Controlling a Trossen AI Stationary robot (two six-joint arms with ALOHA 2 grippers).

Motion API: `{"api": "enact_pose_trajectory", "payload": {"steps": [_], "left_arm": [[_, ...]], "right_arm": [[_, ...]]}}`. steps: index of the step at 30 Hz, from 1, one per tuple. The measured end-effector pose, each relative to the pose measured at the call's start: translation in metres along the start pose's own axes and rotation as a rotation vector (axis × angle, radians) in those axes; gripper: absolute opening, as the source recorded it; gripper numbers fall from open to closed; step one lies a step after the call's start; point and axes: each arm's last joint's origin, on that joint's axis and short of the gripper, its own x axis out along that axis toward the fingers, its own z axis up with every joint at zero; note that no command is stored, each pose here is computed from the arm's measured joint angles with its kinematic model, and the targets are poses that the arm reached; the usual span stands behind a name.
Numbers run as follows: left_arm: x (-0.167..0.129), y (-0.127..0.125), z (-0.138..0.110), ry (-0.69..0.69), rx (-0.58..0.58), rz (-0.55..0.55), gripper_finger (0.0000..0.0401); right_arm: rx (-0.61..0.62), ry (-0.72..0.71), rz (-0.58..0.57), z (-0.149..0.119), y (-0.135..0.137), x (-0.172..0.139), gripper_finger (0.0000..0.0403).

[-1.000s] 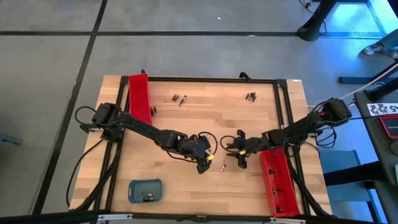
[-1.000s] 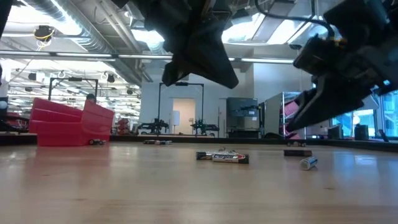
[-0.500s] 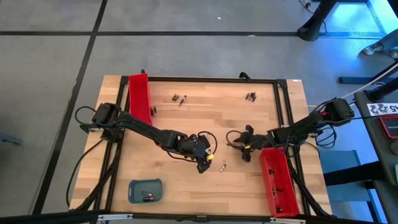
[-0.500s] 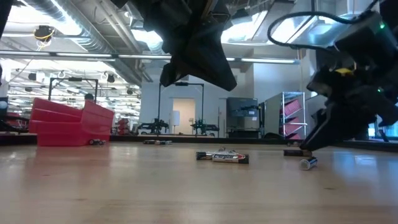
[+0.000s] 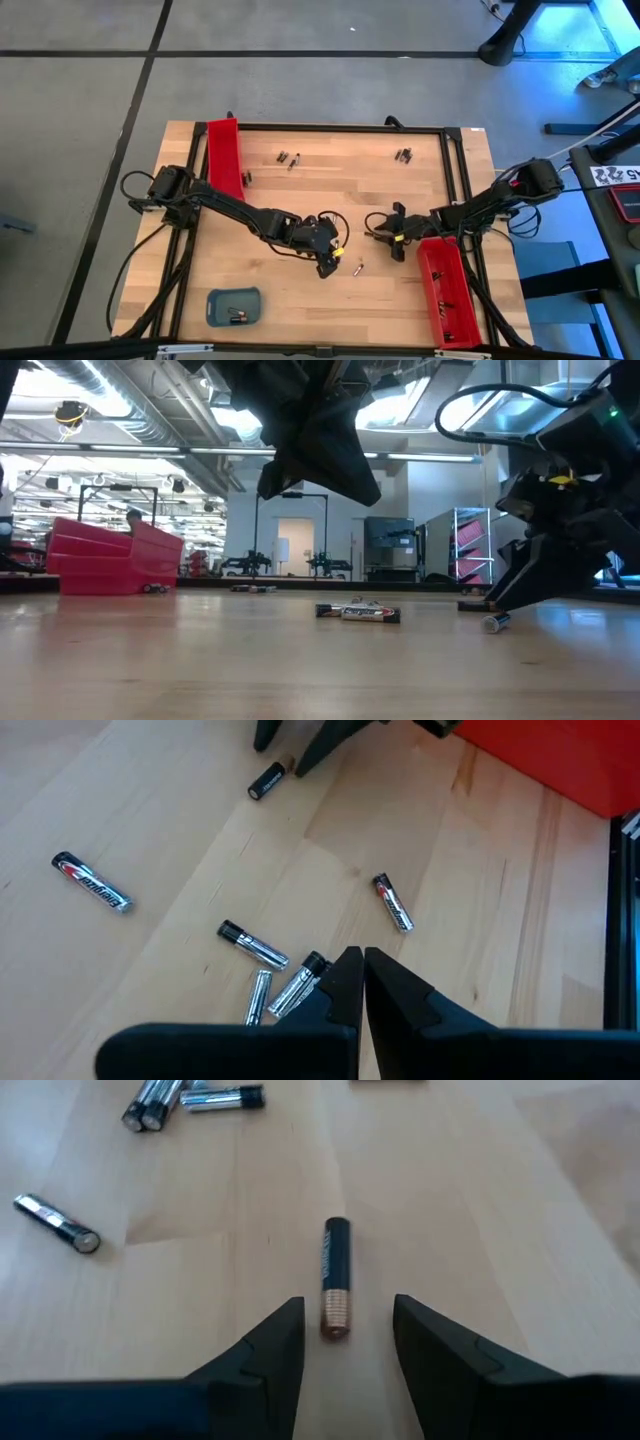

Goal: Sort batteries
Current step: Put the small black battery into the bottom red bin

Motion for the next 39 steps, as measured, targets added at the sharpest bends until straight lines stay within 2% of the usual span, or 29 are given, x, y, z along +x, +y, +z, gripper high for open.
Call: {"api": "enact_pose_trajectory", "payload": {"steps": [10,13,20,26,29,39], "left_arm": [[0.000,0.000,0.000,0.000,0.003,0.000,0.0006],[0.000,0.000,0.000,0.000,0.002,0.000,0.0006],[0.000,0.000,0.000,0.000,0.004,0.001,0.0006],[0.000,0.000,0.000,0.000,0.005,0.001,0.0006],[0.000,0.000,0.000,0.000,0.005,0.001,0.0006],[0.000,0.000,0.000,0.000,0.020,0.000,0.0005]], "right_arm": [[-0.002,0.001,-0.036,-0.010,0.000,0.016,0.0148],[0.008,0.018,-0.045,-0.013,-0.001,0.019,0.0122],[0.015,0.037,-0.048,-0.016,-0.001,0.021,0.0031],[0.019,0.037,-0.047,-0.017,-0.001,0.021,0.0026],[0.077,0.013,-0.032,-0.015,-0.001,0.021,0.0026],[0.381,-0.204,0.051,0.006,0.005,0.020,0.0026]]}}
